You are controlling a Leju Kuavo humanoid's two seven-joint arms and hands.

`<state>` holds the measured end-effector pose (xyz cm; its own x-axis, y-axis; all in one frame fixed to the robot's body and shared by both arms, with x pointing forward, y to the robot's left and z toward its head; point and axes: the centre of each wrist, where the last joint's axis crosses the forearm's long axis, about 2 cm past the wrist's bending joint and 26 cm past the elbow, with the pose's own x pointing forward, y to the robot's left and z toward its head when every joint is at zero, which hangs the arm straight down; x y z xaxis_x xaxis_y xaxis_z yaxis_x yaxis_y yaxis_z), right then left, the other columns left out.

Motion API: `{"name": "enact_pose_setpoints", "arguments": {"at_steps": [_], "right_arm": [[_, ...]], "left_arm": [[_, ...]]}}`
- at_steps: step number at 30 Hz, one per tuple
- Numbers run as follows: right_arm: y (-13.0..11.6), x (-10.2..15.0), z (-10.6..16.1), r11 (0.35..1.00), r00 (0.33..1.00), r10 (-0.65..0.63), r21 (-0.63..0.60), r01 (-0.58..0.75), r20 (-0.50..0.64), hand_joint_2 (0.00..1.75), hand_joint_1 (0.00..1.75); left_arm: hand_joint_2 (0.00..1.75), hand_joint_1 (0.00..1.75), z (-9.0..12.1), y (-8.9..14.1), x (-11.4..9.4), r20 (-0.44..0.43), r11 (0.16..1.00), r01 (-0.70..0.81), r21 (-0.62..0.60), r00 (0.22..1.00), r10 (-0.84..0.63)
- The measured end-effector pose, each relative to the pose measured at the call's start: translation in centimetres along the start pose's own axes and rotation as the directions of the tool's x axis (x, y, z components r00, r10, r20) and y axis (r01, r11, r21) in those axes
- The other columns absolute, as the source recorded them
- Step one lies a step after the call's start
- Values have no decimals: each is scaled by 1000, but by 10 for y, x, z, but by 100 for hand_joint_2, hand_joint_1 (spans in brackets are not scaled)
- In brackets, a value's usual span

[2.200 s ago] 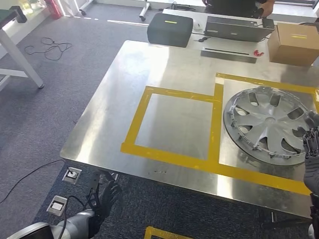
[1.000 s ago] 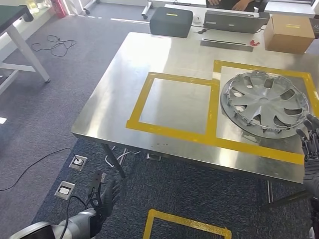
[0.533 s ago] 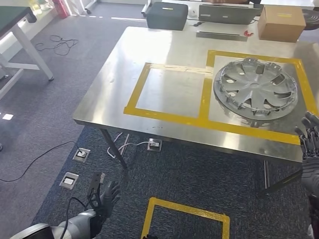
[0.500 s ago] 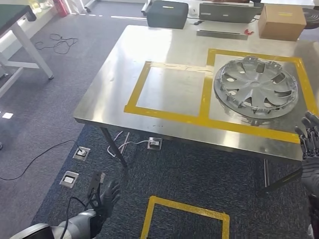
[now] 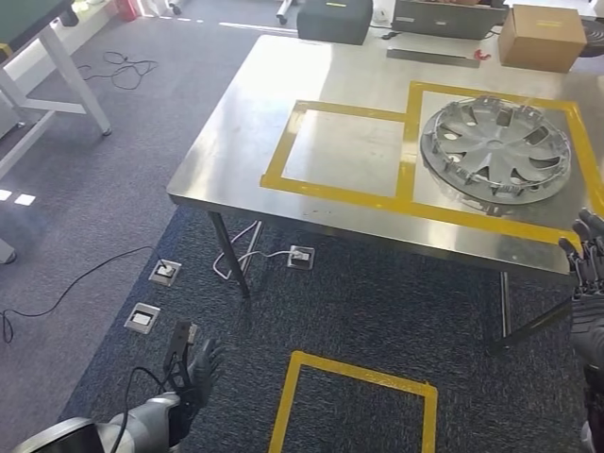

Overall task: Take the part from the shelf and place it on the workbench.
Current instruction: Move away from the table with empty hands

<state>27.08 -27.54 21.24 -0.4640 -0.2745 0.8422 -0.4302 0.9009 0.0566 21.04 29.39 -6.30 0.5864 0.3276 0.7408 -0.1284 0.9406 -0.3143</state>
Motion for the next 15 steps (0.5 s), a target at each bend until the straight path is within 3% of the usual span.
{"name": "enact_pose_setpoints", "arguments": {"at_steps": [15], "right_arm": [[-1, -4, -10, 1000, 1000, 0, -3, 0, 9, 0, 0]], "left_arm": [[0, 0, 0, 1, 0, -4, 1000, 2, 2, 1000, -2]]}}
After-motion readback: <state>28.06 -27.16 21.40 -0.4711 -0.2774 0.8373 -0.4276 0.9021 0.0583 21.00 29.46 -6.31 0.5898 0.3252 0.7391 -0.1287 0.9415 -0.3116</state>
